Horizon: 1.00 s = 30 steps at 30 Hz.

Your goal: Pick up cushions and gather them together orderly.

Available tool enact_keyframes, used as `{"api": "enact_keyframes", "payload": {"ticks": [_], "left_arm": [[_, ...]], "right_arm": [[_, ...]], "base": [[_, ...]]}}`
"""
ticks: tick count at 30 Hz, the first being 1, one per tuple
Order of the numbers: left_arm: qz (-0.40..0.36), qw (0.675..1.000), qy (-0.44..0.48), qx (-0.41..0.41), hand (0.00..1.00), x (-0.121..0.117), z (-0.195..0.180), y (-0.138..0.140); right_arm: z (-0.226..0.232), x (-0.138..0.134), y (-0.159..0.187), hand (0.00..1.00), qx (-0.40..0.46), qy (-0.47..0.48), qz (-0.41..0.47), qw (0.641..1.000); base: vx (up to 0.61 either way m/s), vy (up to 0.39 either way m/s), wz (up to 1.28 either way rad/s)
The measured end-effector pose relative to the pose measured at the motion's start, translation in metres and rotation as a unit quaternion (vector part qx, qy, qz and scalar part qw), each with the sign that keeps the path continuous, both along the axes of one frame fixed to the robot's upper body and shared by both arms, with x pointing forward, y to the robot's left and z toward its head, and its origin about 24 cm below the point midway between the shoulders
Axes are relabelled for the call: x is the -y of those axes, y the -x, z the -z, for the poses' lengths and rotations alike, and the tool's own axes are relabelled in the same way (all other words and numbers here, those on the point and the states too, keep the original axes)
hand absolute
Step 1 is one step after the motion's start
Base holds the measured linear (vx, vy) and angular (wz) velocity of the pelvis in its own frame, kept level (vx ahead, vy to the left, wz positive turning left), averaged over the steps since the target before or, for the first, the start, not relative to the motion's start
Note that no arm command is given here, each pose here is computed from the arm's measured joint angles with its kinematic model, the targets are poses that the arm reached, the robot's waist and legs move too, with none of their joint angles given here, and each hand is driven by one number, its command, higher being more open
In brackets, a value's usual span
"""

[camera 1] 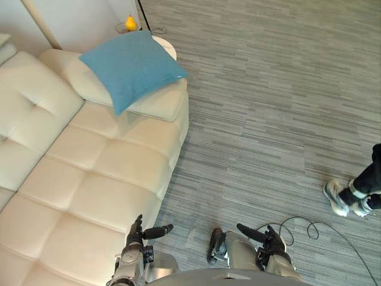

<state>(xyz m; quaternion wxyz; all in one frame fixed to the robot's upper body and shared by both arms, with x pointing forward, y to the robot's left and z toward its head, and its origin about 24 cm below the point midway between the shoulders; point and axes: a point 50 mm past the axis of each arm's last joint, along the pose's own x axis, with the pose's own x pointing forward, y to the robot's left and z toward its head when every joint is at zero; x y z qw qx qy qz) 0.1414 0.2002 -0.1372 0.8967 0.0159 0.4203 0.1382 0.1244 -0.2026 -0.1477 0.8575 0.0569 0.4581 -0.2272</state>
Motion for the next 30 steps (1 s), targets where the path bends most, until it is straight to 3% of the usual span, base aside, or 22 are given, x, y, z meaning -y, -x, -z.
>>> {"api": "enact_keyframes", "payload": {"ticks": [3,6,13,23,30], "left_arm": [[-0.004,1.0,-0.011,-0.008,1.0,-0.007,0.001,0.005],[0.001,1.0,0.01,-0.023,1.0,0.005,0.006,0.009],[0.002,1.0,0.019,0.006,1.0,0.013,0.001,-0.001],[0.006,1.0,0.02,0.02,1.0,0.013,-0.002,-0.008],[0.022,1.0,0.0,-0.015,1.0,0.001,0.004,0.006]], "right_arm": [[0.0,0.0,0.0,1.0,-0.001,-0.001,0.0,1.0],[-0.003,0.009,-0.008,1.0,0.009,0.013,0.002,1.0],[0.005,0.015,0.019,1.0,-0.031,0.013,0.027,0.999],[0.003,0.005,0.001,1.0,-0.017,0.002,0.021,1.0],[0.01,-0.003,0.022,1.0,-0.038,-0.018,0.022,0.999]], "base": [[0.46,-0.237,0.1],[0.39,-0.274,-0.1],[0.24,-0.196,0.44],[0.3,0.047,0.13],[0.41,0.074,0.28]]}}
